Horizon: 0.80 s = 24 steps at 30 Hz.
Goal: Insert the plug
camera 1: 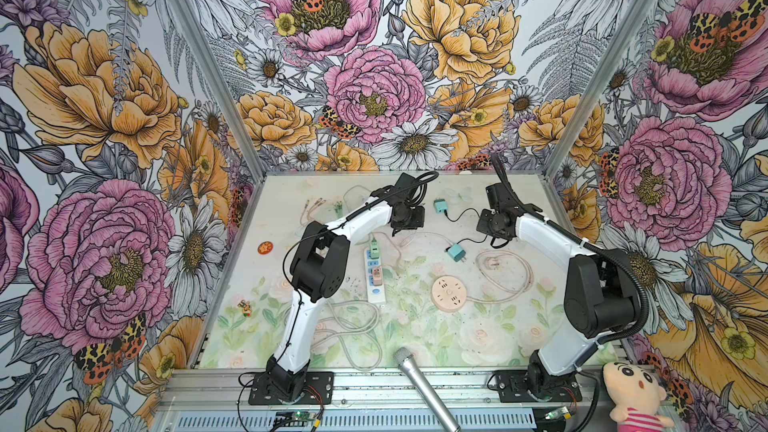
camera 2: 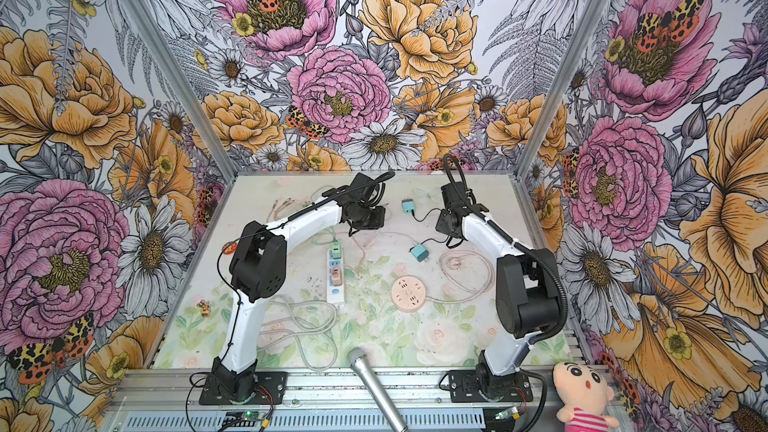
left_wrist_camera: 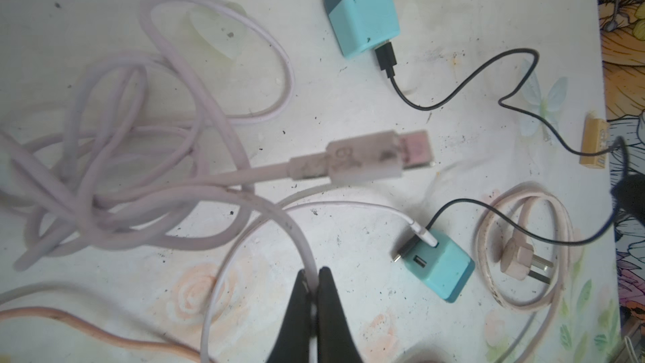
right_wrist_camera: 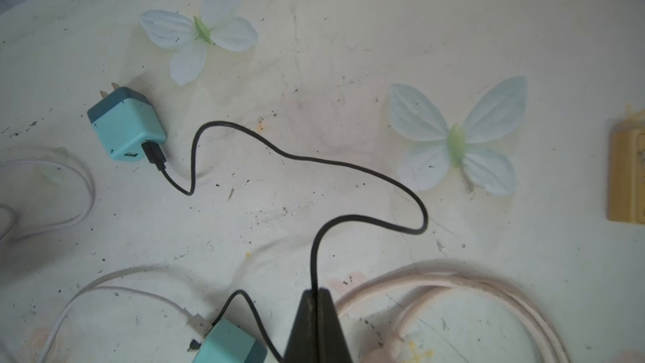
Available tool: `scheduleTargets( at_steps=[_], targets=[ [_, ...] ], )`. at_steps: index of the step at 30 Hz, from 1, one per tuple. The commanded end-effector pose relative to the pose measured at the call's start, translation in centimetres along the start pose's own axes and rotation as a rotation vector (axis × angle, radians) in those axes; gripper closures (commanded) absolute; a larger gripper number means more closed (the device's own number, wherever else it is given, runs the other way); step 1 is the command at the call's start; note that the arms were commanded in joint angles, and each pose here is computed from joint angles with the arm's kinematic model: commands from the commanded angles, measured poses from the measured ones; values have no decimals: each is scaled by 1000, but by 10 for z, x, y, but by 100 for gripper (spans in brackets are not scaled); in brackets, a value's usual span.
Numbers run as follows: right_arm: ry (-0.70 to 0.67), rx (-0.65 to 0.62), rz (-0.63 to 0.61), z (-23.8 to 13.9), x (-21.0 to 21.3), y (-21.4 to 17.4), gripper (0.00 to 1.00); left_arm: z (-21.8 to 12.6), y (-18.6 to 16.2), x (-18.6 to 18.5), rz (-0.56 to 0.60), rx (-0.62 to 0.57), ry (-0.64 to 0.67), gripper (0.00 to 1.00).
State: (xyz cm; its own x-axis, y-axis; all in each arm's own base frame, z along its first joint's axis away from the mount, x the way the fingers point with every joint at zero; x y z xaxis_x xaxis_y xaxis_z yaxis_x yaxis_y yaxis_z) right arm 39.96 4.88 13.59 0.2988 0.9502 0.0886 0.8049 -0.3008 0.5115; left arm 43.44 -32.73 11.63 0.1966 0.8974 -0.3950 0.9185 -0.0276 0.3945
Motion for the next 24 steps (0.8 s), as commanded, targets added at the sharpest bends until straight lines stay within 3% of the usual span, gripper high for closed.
scheduleTargets(
  at_steps=[1,13,18,24],
  targets=[
    [-64,-50,-34,-18,-15,10,100,14,2,-5,9,-5,-4,100],
    [-68,-117,-50,-38,-18,29,100,48,-14,-19,24,53,-25,100],
    [-25,-128,-36,-45,-12,33,100,41,-14,-27,34,36,-19,74],
    [-40,-109,-32,-37,-13,28,100,12,-16,-64,110,-10,-65,71]
  ],
)
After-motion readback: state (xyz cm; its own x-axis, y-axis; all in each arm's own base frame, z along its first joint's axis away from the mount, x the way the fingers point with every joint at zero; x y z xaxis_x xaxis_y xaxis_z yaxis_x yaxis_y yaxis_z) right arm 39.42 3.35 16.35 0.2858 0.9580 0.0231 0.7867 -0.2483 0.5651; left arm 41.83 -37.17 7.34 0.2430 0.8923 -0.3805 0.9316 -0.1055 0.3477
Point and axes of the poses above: each gripper's point midway between its finger pads, its own z axis out along the fingers, its own x axis along the line the jaws close on, y = z × x, the point moved 3 cm from there along -z, back along the fingers, and after that the axes turned 3 degrees about -z, right-handed, at the moved point
